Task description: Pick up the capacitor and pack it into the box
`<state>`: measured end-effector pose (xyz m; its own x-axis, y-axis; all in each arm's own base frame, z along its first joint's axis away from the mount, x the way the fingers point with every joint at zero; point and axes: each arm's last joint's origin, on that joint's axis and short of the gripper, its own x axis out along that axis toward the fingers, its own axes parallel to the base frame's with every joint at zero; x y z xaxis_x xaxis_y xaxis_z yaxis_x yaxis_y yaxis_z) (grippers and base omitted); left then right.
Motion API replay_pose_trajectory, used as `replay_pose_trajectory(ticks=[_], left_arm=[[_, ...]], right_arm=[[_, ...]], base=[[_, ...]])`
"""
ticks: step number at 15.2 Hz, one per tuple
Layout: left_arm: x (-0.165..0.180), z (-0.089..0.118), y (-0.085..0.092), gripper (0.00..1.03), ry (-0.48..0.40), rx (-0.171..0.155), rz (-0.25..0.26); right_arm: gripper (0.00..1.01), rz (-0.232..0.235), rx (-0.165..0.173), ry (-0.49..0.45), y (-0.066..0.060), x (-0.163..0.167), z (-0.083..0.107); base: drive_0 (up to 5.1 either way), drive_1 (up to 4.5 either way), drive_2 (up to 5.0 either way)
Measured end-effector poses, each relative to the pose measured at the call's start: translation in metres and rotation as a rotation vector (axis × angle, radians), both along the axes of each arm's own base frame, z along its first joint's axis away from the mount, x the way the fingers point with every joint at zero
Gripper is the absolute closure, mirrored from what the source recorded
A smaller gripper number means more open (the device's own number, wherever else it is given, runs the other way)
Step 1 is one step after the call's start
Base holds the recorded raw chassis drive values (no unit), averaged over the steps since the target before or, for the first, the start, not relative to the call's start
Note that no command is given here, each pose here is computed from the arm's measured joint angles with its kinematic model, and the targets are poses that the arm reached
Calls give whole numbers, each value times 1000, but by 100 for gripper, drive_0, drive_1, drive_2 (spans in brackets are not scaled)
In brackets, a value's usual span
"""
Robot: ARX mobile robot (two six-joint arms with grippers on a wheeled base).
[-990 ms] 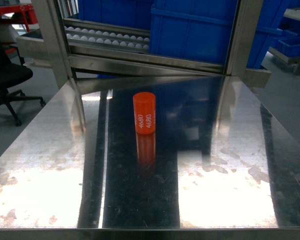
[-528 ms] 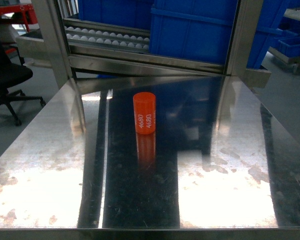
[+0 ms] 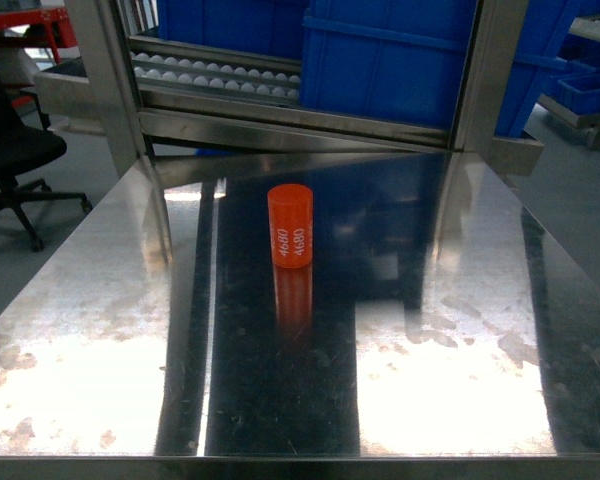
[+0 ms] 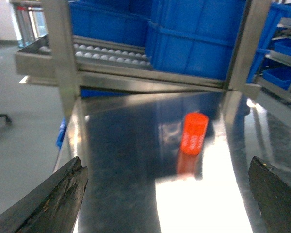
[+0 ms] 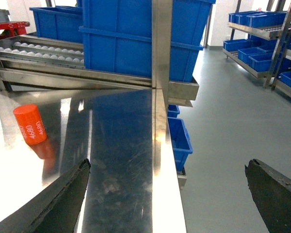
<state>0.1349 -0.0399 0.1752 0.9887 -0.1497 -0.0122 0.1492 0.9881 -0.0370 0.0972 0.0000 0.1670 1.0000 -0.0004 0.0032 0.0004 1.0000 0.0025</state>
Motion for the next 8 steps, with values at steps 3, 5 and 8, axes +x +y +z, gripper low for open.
replay_pose_trajectory(ticks=[3, 5, 8], left_arm=[[77, 12, -45, 5, -36, -3, -78], [122, -20, -67, 5, 91, 25, -116], [169, -41, -95, 5, 147, 44, -155]], right_arm=[[3, 0, 0, 0, 0, 0, 0], [3, 0, 0, 0, 0, 0, 0], [3, 0, 0, 0, 0, 0, 0]], base=[[0, 0, 0], [0, 0, 0], [0, 0, 0]])
